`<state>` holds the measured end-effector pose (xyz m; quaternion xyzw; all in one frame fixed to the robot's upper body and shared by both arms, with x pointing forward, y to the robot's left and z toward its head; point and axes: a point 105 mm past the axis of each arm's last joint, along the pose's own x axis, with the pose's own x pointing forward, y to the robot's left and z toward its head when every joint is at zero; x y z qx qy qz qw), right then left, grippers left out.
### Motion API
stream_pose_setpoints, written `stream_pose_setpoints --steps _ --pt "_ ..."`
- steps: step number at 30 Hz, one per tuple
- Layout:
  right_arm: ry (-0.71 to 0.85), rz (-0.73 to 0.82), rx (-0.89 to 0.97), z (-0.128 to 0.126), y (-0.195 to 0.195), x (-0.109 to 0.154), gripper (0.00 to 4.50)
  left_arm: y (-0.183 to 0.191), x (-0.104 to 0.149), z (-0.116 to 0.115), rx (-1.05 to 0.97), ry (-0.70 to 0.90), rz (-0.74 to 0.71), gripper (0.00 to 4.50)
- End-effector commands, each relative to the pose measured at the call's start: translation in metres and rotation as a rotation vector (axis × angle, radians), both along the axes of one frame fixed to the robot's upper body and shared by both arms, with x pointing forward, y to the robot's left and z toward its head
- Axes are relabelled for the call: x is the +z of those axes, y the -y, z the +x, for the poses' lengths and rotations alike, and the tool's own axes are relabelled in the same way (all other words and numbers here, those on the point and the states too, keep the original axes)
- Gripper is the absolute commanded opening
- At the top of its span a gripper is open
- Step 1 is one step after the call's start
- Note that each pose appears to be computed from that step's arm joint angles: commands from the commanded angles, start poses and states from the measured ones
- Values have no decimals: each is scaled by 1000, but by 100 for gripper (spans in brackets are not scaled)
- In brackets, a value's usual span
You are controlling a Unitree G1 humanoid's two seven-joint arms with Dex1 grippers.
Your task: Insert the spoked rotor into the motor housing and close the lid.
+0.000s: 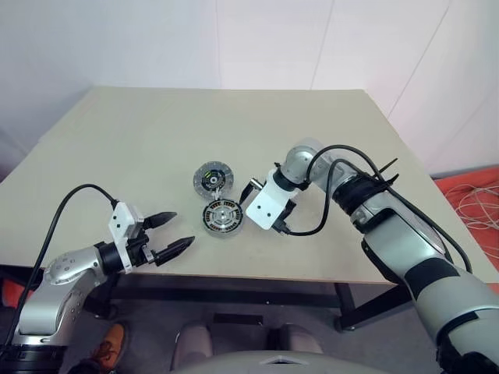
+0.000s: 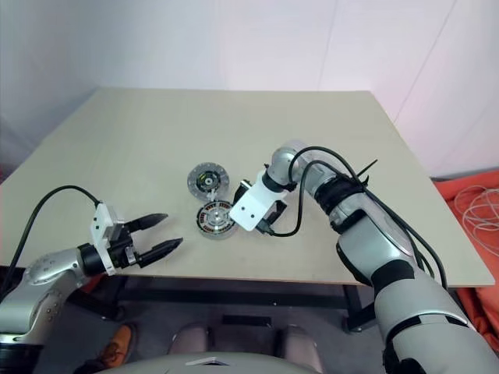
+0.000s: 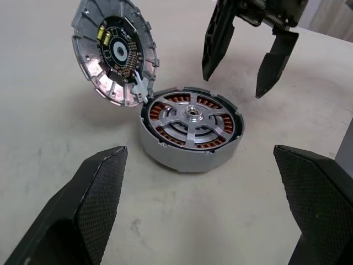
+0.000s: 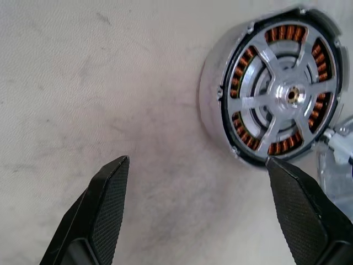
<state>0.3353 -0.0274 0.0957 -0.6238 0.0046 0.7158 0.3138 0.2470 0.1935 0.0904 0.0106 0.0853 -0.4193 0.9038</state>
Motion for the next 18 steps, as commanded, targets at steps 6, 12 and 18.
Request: stream_pose_setpoints --steps 6,12,18 --pt "96 -14 55 5 -14 1 447 -6 13 -3 -8 -1 -16 450" --pt "111 -40 50 8 -14 -4 388 -9 17 4 14 38 12 450" --pt "95 -28 21 8 -18 -4 182 -10 17 4 24 46 15 450"
